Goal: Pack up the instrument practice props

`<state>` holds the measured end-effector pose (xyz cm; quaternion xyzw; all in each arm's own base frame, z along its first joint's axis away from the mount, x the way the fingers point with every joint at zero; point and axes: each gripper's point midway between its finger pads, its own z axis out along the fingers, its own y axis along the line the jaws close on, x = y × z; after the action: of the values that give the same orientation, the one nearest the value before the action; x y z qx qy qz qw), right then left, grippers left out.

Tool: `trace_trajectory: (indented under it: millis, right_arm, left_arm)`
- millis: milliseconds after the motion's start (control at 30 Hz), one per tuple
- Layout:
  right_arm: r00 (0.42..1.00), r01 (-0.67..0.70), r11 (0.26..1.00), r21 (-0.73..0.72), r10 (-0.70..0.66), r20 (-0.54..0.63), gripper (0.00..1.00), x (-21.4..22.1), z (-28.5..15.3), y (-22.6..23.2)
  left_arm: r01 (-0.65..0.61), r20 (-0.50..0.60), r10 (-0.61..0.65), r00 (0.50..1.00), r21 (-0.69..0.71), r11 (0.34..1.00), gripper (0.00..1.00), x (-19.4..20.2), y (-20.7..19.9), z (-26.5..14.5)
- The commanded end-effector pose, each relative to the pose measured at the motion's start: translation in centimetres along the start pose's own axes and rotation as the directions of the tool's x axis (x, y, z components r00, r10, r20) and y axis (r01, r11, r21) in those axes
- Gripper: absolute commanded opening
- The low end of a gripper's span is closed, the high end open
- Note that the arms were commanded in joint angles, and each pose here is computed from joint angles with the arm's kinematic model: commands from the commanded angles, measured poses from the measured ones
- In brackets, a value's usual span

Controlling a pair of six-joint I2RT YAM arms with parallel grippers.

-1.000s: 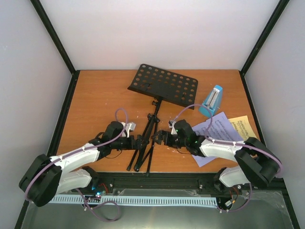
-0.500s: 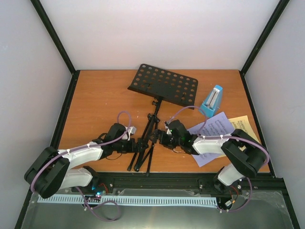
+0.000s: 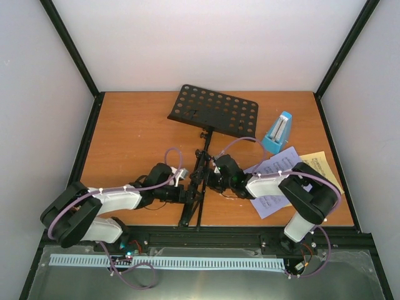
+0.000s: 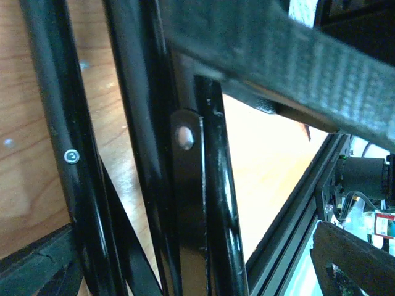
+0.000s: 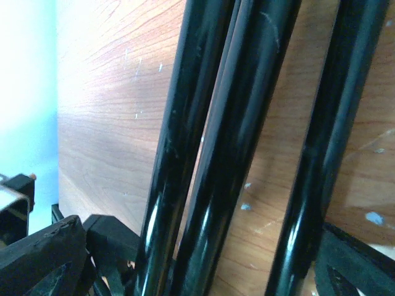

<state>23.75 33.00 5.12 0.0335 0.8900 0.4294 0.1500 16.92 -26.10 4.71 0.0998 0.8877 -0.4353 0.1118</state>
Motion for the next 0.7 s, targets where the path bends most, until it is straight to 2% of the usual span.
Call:
trace_trajectory:
  millis: [0, 167, 300, 500, 600, 667]
  right_arm:
    - [1.0, 0.009, 1.0, 0.029, -0.009, 0.007, 0.96, 0.0, 0.9, -0.3]
    - [0.999, 0.045, 0.996, 0.08, -0.046, 0.015, 0.86, -0.1, 1.0, -0.8]
    - [0.995, 0.08, 0.984, 0.161, -0.087, 0.04, 0.76, -0.2, 0.3, -2.0]
    - [0.99, 0.103, 0.971, 0.216, -0.121, 0.071, 0.59, -0.6, -0.6, -3.0]
    - [0.984, 0.116, 0.959, 0.258, -0.145, 0.099, 0.57, -1.0, -1.4, -3.5]
    - [0.98, 0.12, 0.952, 0.282, -0.159, 0.12, 0.64, -1.3, -2.1, -3.9]
  left_arm:
    - [-0.059, -0.004, 0.06, 0.998, 0.084, 0.995, 0.98, -1.0, -2.7, 0.9]
    - [-0.1, -0.015, 0.102, 0.995, 0.115, 0.988, 0.98, -1.4, -4.4, 2.1]
    - [-0.136, 0.032, 0.132, 0.991, 0.159, 0.978, 0.98, -2.4, -6.1, 2.4]
    - [-0.138, 0.053, 0.131, 0.99, 0.158, 0.978, 0.98, -3.2, -6.3, 2.8]
    - [-0.146, 0.073, 0.138, 0.988, 0.116, 0.982, 0.99, -3.7, -5.9, 2.5]
    - [-0.149, 0.096, 0.143, 0.985, 0.058, 0.987, 1.0, -4.1, -5.2, 2.2]
